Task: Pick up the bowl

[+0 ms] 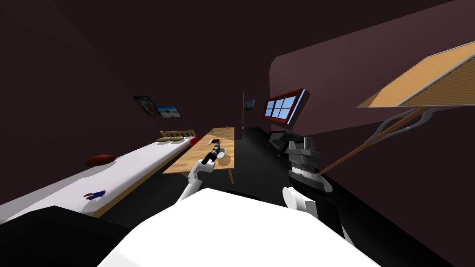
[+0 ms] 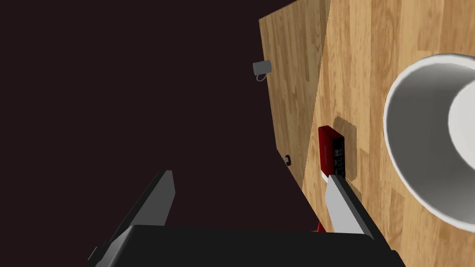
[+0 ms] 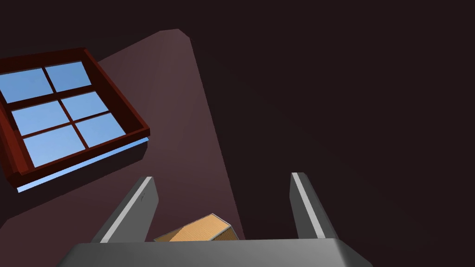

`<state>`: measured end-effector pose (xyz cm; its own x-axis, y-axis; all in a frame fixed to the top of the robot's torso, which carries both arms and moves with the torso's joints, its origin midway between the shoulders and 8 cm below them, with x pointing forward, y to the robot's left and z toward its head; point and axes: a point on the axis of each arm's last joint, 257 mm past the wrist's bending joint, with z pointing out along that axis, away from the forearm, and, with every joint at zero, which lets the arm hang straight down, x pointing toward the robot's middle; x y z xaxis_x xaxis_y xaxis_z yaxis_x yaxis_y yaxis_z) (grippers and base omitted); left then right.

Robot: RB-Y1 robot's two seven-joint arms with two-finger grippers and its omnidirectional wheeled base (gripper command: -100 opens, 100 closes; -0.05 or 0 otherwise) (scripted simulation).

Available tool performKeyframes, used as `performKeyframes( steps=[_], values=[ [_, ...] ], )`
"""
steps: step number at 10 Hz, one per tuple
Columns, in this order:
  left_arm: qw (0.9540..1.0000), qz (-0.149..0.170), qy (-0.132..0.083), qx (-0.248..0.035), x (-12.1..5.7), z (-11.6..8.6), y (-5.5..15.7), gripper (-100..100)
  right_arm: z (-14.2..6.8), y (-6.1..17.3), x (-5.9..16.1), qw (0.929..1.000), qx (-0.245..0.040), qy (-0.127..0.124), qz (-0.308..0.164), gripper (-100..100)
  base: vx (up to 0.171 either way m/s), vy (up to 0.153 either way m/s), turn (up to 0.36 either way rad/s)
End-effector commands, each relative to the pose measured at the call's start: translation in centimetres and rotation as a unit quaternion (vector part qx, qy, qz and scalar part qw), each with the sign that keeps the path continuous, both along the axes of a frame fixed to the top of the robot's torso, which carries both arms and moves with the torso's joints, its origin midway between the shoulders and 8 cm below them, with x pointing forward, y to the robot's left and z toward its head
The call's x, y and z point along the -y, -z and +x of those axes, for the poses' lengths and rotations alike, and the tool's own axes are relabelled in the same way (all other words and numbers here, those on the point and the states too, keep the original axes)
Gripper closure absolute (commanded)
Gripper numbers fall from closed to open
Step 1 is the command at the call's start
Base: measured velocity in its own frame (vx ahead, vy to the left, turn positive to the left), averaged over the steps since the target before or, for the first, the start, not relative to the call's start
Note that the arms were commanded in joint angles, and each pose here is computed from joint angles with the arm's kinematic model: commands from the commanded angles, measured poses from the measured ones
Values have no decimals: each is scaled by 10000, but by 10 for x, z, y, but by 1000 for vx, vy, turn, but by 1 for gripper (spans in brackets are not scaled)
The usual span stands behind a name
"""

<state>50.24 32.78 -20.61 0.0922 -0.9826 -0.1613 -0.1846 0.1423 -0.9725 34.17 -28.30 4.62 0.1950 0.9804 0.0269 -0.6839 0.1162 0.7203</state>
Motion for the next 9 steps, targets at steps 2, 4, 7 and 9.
performKeyframes(
  steps=[2, 4, 7, 9],
  values=[
    [9991, -115, -118, -389, -6, 2, 21, -100, 0, 0, 0, 10000, 0, 0, 0, 0, -10, 24, -33],
    [9973, -218, -210, -666, -11, 5, 37, -100, 0, 0, 0, 10000, 0, 0, 0, 0, -5, 24, -31],
    [9938, -334, -325, -1013, -17, 5, 56, -100, 0, 0, 0, 10000, 0, 0, 0, 0, -2, 16, -26],
    [9895, -451, -430, -1307, -21, 5, 73, -100, 0, 0, 0, 10000, 0, 0, 0, 0, -1, 30, -31]
  ],
)
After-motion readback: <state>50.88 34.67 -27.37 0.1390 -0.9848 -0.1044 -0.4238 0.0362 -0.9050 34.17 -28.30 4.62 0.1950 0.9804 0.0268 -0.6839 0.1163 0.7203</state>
